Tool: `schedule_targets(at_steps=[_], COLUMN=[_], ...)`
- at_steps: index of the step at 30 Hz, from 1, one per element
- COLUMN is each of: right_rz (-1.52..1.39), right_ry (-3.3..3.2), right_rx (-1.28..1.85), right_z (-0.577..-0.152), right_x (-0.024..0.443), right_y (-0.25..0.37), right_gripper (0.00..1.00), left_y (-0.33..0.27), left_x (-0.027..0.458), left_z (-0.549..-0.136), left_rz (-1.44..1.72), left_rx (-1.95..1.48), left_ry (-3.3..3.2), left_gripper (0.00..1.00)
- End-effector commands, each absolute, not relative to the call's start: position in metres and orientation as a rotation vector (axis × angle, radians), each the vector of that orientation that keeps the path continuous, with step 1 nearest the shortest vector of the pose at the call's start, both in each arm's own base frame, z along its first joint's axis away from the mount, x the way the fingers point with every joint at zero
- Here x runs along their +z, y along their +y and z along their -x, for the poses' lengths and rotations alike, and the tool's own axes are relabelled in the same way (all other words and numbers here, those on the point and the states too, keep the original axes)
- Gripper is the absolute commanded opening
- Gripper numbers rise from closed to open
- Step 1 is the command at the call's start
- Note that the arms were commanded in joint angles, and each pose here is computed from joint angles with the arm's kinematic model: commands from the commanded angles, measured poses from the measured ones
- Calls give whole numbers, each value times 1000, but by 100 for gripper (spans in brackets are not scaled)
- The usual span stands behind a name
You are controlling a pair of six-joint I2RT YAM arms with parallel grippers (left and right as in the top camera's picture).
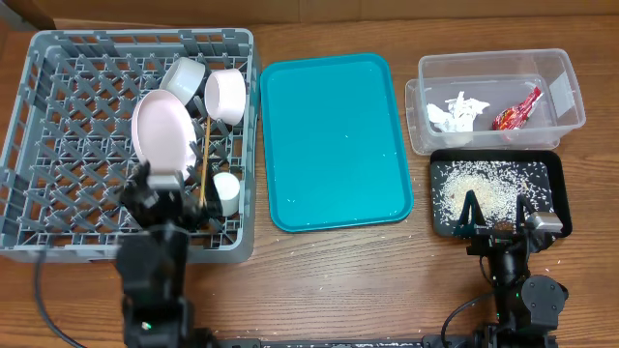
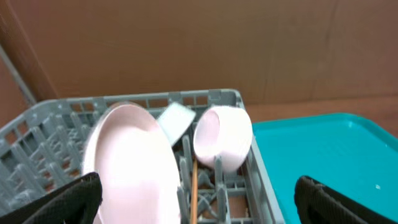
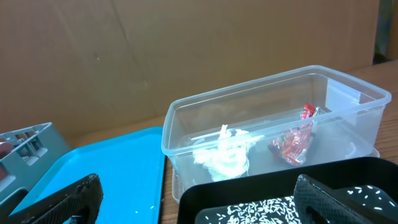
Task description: Sort waste into correct bins and load items into the dishwasher
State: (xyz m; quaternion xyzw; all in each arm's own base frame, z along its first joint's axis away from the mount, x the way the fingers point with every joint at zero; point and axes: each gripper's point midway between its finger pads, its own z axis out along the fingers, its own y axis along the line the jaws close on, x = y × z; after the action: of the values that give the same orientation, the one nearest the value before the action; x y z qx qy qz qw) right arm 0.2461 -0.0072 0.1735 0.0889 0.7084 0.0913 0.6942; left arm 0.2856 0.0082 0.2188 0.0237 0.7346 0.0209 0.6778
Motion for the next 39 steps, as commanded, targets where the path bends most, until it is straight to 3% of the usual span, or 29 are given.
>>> schedule_targets(at_steps=[1,15,19,39], right_rz=[-208,-208,-208,-208], right_ry=[1576,1576,1576,1576], right_rx=[191,191,191,191], right_z=[-246,-246,-246,-246], right_x=[172,172,172,172], right_y=[-10,-10,-10,-10], right_gripper=[100,100,100,100], left_y=[4,-6,-3,-2], left_x=[199,146,165,159], left_z=[-274,-249,-246,-246], left_rz=[-103,-262,-236,-235], left_rx=[65,128,148,146], left_ry=[1598,1674,1597,1622], left_gripper=[100,100,100,100])
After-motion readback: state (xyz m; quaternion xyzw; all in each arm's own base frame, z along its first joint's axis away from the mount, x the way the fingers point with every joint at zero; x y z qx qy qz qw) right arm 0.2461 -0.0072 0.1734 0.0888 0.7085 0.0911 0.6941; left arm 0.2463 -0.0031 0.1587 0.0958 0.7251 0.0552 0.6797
